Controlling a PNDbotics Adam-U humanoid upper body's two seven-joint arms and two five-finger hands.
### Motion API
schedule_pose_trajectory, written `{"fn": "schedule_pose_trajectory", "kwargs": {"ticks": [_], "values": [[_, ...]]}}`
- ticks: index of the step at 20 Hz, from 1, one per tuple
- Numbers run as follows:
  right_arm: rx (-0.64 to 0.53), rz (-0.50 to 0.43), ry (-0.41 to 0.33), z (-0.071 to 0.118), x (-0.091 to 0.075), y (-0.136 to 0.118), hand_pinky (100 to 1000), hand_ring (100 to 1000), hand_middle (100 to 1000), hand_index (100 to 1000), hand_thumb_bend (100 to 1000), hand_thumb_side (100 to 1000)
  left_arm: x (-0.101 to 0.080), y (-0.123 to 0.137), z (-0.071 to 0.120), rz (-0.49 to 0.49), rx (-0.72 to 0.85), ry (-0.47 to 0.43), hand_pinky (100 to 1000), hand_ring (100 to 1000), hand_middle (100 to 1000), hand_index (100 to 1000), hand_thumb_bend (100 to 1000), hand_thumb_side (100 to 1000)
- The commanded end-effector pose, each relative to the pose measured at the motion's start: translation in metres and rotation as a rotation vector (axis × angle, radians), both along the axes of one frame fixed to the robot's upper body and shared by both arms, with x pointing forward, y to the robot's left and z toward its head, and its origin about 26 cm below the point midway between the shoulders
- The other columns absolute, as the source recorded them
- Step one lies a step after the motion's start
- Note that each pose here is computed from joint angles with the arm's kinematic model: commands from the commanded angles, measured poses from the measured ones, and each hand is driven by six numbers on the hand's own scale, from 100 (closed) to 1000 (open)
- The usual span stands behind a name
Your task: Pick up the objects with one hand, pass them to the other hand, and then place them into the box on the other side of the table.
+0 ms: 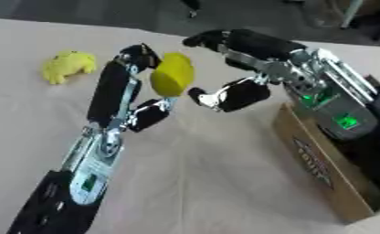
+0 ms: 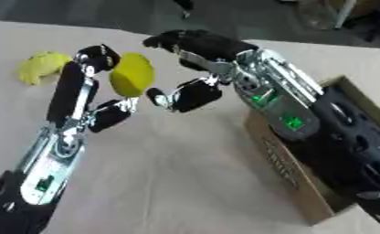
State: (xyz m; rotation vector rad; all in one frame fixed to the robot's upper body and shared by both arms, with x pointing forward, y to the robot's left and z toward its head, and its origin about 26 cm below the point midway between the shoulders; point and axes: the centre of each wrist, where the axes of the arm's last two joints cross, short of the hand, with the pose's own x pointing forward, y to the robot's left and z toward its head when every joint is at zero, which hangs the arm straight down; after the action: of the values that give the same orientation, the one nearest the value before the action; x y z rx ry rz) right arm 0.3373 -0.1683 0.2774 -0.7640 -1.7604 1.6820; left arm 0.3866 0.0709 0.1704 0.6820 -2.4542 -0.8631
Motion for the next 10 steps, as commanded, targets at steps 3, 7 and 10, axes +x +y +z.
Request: {"fn": "schedule_pose_trajectory", "kwargs": {"ticks": [3,7,10], "values": [[0.012,-0.003,-0.036,0.0089,-0.0001,0.0006,941,936,917,1000,255,527,-0.0052,-0.0095,0.0110,-0.035,-0.004,-0.047,554,557,510,477,124,100],[0.015,0.003,-0.025,0.0084,0.0000,0.0019,942,936,918,1000,249,512,-0.0059,-0.0142,0.0083,-0.047,0.001,-0.040,554,557,510,476,126,100],[0.015,0.009,-0.019,0.0089,-0.0005,0.0023,942,934,915,1000,249,514,-0.0049,-0.0158,0.0057,-0.047,0.002,-0.032,553,556,509,476,126,100]]}}
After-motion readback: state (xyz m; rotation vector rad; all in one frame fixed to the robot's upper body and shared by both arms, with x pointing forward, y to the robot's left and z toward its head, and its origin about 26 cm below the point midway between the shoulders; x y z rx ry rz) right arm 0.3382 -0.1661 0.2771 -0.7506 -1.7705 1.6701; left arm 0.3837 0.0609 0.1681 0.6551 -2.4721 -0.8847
